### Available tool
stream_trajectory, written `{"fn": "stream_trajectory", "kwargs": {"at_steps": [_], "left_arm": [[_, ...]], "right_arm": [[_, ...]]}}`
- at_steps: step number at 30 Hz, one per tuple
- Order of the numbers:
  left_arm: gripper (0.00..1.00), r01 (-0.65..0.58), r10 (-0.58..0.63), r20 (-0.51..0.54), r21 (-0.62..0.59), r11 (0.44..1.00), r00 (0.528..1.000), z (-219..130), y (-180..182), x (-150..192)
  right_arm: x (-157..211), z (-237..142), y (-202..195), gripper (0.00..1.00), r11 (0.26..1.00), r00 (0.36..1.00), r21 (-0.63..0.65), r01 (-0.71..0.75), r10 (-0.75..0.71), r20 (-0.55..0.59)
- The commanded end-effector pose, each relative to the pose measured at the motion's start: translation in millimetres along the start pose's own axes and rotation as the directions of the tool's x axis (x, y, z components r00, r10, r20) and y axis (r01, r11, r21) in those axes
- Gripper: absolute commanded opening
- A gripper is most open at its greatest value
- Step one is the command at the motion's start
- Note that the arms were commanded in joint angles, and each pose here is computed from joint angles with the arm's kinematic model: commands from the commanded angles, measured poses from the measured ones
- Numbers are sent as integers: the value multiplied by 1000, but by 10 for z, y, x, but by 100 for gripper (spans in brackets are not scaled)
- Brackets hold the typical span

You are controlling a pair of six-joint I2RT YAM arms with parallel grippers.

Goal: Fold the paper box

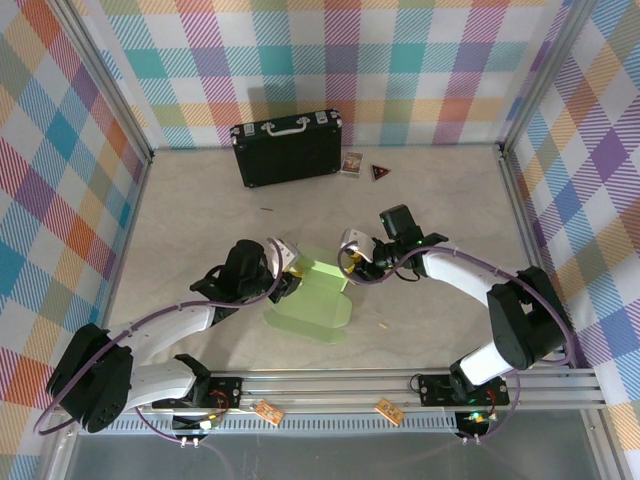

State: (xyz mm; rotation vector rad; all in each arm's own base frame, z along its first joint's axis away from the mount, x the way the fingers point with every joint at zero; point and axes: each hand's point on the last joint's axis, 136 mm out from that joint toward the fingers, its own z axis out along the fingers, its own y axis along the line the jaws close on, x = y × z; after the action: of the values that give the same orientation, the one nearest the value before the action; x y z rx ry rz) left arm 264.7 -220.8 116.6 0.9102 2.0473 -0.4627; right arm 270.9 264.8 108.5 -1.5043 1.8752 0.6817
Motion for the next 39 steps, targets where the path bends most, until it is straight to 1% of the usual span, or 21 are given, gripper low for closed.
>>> {"fn": "stream_trajectory", "kwargs": {"at_steps": [1, 8, 12, 14, 20, 24, 30, 34, 39], "left_arm": [[40, -54, 54, 21, 25, 998, 998, -64, -74, -109], [39, -73, 74, 24, -49, 996, 997, 7, 69, -156], [36, -76, 84, 52, -136, 988, 995, 30, 219, -220], [36, -72, 85, 73, -163, 984, 994, 35, 265, -256], [39, -49, 73, 139, -168, 985, 988, 29, 272, -350], [39, -38, 66, 162, -168, 985, 985, 45, 271, -365], [36, 23, 26, 214, -222, 975, 976, 55, 381, -398], [34, 36, 21, 227, -246, 969, 974, 77, 430, -397], [30, 51, 22, 255, -276, 960, 967, 75, 491, -459]], "right_arm": [[-283, -100, -8, 41, 999, 997, 2, 37, -37, 73], [-275, -98, 18, 41, 999, 997, -13, 36, -35, 72], [-268, -96, 24, 41, 999, 997, -14, 37, -36, 71], [-262, -87, 32, 41, 999, 997, -22, 35, -34, 70], [-257, -79, 51, 41, 999, 997, -38, 28, -25, 68], [-267, -86, 66, 41, 999, 997, -44, 27, -23, 72], [-289, -96, 83, 41, 998, 997, -53, 20, -15, 81], [-310, -112, 99, 41, 998, 996, -58, 15, -10, 89], [-310, -116, 162, 41, 995, 996, -99, -7, 15, 85]]}}
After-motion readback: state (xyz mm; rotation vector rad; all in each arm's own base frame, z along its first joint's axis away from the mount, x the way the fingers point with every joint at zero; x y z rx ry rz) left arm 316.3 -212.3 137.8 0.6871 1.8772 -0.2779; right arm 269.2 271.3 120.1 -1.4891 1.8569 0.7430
